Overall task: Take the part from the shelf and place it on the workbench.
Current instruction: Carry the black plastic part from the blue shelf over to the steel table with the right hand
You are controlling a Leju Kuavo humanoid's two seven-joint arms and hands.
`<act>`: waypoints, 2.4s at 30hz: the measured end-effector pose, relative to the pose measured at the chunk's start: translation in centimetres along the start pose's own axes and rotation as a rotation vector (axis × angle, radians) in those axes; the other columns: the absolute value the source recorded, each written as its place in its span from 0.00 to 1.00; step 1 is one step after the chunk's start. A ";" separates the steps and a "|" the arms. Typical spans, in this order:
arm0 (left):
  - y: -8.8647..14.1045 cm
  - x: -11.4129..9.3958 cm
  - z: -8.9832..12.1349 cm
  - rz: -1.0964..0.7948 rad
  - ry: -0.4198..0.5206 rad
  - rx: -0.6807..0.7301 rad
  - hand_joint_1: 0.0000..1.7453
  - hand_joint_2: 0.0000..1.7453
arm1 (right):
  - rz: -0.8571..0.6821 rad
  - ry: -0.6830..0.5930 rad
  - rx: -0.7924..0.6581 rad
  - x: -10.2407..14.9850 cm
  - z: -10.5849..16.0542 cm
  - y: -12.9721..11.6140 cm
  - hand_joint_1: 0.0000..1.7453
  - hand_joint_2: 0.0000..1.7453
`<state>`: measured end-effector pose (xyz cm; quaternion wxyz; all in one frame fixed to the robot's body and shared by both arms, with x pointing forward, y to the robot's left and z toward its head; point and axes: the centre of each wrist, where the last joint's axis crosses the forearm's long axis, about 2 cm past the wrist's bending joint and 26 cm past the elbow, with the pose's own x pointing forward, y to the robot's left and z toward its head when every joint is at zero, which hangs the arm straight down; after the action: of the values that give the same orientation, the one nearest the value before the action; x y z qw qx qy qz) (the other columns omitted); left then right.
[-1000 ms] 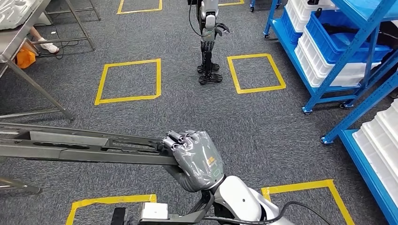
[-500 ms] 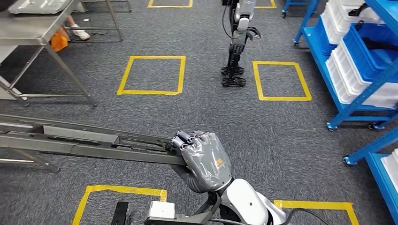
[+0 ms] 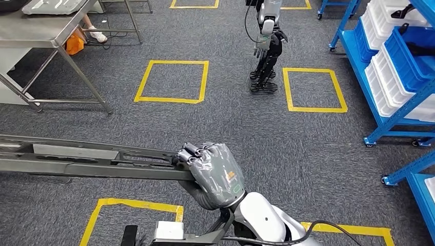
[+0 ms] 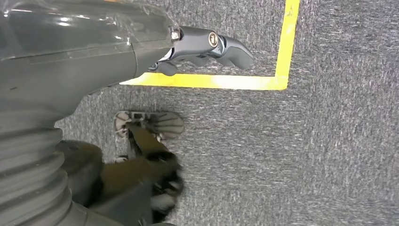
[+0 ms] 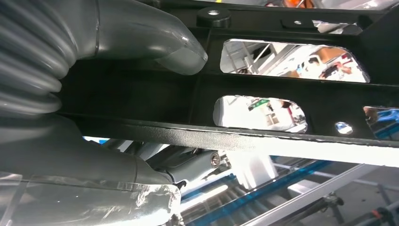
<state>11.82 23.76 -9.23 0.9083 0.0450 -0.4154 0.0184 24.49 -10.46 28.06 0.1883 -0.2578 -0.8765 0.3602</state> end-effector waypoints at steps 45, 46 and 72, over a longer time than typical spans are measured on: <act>0.2 0.0 0.0 -0.009 0.013 0.014 0.00 1.00 | -0.013 -0.001 0.018 0.2 0.4 0.3 1.00 1.00; 0.2 0.0 0.0 -0.009 0.012 0.014 0.00 1.00 | -0.013 -0.002 0.018 0.2 0.4 0.3 1.00 1.00; 0.4 0.5 -0.4 -0.027 0.010 0.005 0.00 1.00 | 0.014 -0.003 0.015 0.0 0.0 0.1 1.00 1.00</act>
<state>12.47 24.20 -9.09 0.9103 0.0528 -0.4104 0.0073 24.47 -10.41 28.00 0.1863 -0.2617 -0.8723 0.3685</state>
